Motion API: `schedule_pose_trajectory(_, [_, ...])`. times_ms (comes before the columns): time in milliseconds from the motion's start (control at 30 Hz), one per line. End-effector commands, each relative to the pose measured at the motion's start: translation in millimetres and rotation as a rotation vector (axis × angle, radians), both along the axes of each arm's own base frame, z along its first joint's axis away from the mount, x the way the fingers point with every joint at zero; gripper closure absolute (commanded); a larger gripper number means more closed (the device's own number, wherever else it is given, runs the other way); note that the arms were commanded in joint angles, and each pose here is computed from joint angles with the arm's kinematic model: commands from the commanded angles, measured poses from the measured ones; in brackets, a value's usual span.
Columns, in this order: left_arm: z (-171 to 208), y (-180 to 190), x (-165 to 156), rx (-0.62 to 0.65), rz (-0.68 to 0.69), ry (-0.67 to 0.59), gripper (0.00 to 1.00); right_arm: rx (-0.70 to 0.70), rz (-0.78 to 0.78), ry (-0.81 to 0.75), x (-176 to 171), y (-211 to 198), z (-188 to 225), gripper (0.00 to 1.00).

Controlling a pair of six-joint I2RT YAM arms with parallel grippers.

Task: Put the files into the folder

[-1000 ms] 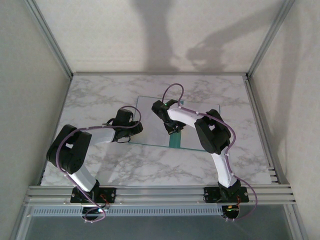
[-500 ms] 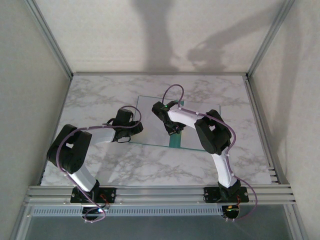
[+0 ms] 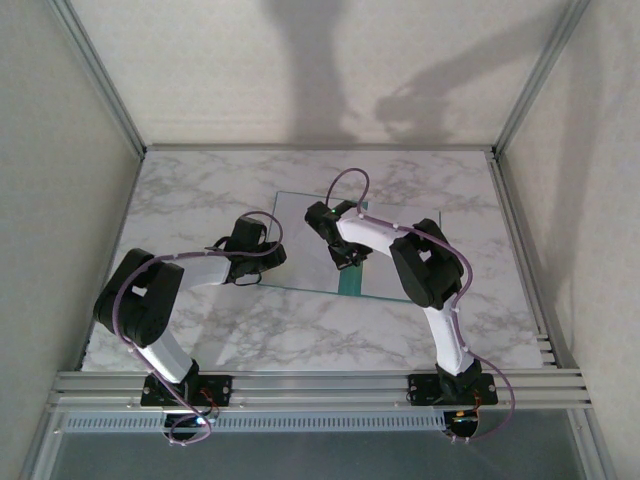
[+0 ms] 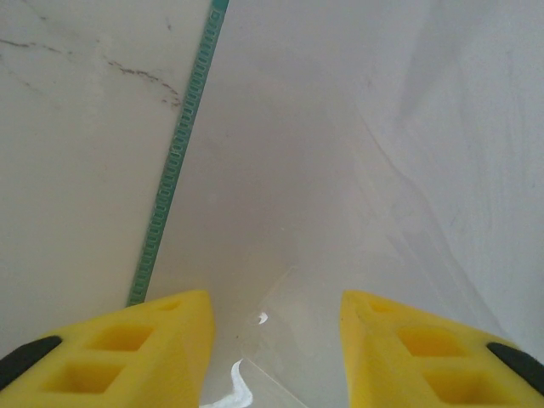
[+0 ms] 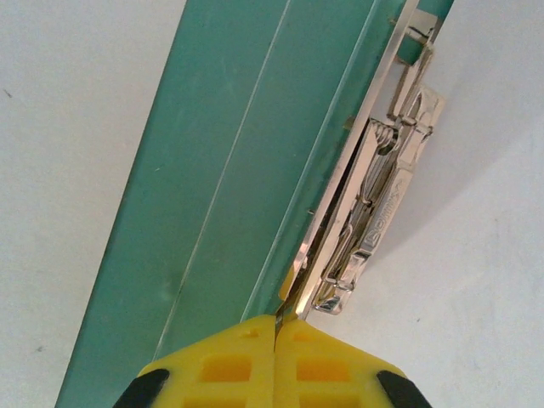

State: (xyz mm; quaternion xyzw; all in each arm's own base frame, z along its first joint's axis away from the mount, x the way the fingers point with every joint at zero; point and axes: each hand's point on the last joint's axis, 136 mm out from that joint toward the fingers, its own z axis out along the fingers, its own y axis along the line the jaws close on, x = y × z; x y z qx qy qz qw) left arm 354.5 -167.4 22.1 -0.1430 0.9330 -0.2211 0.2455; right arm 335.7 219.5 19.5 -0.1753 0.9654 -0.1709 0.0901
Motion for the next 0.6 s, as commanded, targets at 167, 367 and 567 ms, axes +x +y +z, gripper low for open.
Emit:
schedule_pose_trajectory(167, [-45,15,-36,0.079,-0.007,0.186,0.55,0.125,-0.017,0.126,-14,27,-31,1.00])
schedule_pose_trajectory(367, [-46,15,-36,0.078,-0.007,0.187,0.55,0.119,-0.012,0.098,-7,28,-18,1.00])
schedule_pose_trajectory(567, [-48,15,-37,0.078,-0.010,0.192,0.55,0.072,0.003,0.084,-4,20,-13,1.00])
